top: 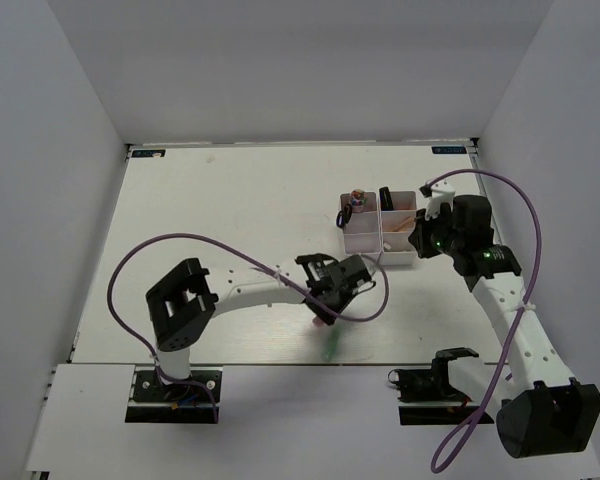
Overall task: Sort the stationery into containers
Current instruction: Pick up the stationery from the center of the board, then place the stationery in the storage box.
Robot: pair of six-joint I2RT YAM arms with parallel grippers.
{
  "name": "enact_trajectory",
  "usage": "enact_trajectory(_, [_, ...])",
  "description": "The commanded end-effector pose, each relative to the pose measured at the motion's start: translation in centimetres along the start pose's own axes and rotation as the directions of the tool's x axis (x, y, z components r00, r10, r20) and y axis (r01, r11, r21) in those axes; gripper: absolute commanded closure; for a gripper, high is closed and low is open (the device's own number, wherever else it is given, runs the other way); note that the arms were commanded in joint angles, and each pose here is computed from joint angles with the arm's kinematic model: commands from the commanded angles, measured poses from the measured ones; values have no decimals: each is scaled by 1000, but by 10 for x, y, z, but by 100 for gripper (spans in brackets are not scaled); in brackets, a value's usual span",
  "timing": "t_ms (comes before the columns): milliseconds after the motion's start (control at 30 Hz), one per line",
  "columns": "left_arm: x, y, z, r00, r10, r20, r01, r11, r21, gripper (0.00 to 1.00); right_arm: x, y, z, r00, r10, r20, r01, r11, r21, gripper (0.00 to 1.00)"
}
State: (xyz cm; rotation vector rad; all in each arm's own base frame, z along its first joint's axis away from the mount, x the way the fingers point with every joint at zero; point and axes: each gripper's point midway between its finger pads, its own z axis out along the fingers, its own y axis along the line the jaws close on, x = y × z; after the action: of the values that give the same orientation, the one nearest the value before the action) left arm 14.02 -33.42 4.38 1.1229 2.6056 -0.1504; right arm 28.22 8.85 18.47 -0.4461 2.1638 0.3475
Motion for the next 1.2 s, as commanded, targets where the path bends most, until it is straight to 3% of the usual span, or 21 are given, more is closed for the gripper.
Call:
enact_trajectory(0, [-57,6,-34,992,4,124,-9,999,47,83,-10,-16,-3,998,-16,54,11,996,92,98])
enact_trajectory(67, [-93,8,-54,981,-4,195,-10,997,72,83,-12,-20,-4,998,-16,65,9,993,114,91])
enact_trajectory(133, [-98,20,-47,987,19,160,-27,998,51,83,-10,-21,-4,998,-12,59,5,993,121,88])
enact_trajectory(167, [-129,19,-70,971,8,238,-24,998,66,83,-11,-22,-4,998,-12,61,5,992,124,88])
enact_trajectory(233, [-135,25,-65,977,43,207,-58,996,68,83,-12,-21,-5,998,-17,68,8,992,126,88])
enact_trajectory(400, [-180,32,-72,965,85,249,-124,981,148,83,-12,-22,-6,997,-18,73,8,992,129,86])
enact_trajectory(667, [-183,35,-49,927,259,271,-308,938,158,84,-10,-22,-3,997,-15,71,6,992,127,85])
enact_trajectory(1167, [-198,45,-30,874,376,308,-420,903,90,85,-7,-27,-2,998,-12,69,2,988,152,85])
